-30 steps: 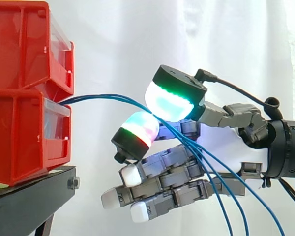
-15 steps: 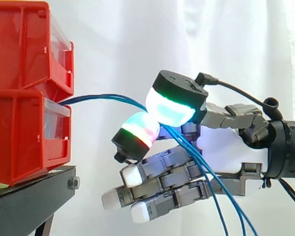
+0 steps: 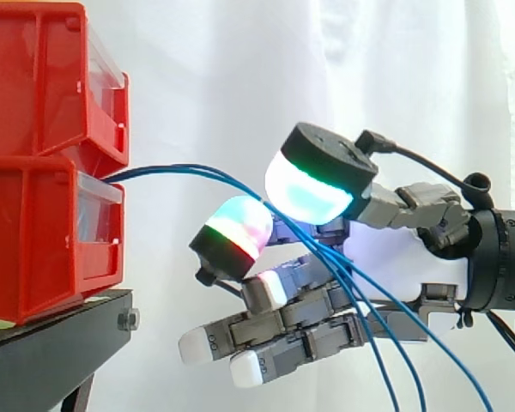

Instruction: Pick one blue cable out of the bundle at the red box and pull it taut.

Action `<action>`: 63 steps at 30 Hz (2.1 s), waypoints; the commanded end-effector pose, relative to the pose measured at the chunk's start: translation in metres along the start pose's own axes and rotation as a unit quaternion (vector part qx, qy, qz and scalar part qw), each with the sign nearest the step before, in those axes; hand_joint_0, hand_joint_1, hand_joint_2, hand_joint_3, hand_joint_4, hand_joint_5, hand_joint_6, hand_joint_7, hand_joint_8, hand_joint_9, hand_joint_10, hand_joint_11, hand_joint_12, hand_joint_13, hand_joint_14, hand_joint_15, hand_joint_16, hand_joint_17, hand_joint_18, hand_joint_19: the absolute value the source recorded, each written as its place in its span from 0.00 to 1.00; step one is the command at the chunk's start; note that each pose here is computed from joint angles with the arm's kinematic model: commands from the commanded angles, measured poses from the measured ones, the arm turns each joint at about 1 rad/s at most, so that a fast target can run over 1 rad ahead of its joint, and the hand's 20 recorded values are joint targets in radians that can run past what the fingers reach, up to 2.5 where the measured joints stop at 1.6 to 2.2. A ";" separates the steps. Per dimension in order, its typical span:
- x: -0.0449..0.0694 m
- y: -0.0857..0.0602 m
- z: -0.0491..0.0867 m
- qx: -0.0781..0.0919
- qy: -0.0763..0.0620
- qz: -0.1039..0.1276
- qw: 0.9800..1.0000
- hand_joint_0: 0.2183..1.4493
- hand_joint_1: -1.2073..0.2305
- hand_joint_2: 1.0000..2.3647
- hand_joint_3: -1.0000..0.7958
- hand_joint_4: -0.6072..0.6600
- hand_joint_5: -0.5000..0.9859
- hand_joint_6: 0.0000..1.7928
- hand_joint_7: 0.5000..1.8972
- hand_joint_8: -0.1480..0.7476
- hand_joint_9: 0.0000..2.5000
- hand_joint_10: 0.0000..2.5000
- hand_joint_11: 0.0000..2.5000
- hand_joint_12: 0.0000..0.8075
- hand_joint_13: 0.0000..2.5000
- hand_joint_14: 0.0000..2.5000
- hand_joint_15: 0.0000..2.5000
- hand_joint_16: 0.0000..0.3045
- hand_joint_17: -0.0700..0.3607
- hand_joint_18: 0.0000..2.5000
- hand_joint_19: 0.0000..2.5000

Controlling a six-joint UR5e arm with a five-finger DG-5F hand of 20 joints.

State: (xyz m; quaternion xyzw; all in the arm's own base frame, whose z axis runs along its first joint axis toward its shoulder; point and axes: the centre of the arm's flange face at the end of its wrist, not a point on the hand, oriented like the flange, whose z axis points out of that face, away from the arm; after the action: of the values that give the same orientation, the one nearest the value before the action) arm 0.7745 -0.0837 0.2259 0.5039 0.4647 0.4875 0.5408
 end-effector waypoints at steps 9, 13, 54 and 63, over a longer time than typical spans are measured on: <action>0.001 0.001 0.000 -0.001 0.001 0.001 1.000 0.29 0.33 0.00 0.28 0.63 0.24 0.50 0.33 0.66 0.41 0.01 0.42 0.56 0.23 0.00 0.08 0.18 0.45 0.23 0.14; 0.000 0.001 0.000 -0.001 0.000 0.001 1.000 0.31 0.30 0.00 0.32 0.63 0.24 0.50 0.33 0.66 0.41 0.01 0.42 0.56 0.23 0.00 0.08 0.18 0.45 0.23 0.14; 0.001 0.000 0.000 0.000 0.001 0.000 1.000 0.28 0.30 0.00 0.28 0.63 0.25 0.50 0.34 0.67 0.44 0.00 0.45 0.57 0.24 0.00 0.06 0.18 0.45 0.24 0.14; 0.001 0.000 0.000 0.000 0.001 0.000 1.000 0.32 0.31 0.01 0.39 0.61 0.26 0.51 0.39 0.67 0.46 0.01 0.46 0.55 0.25 0.00 0.07 0.17 0.44 0.25 0.15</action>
State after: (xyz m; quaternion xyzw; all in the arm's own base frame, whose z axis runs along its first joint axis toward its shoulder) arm 0.7747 -0.0826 0.2261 0.5037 0.4647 0.4882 0.5404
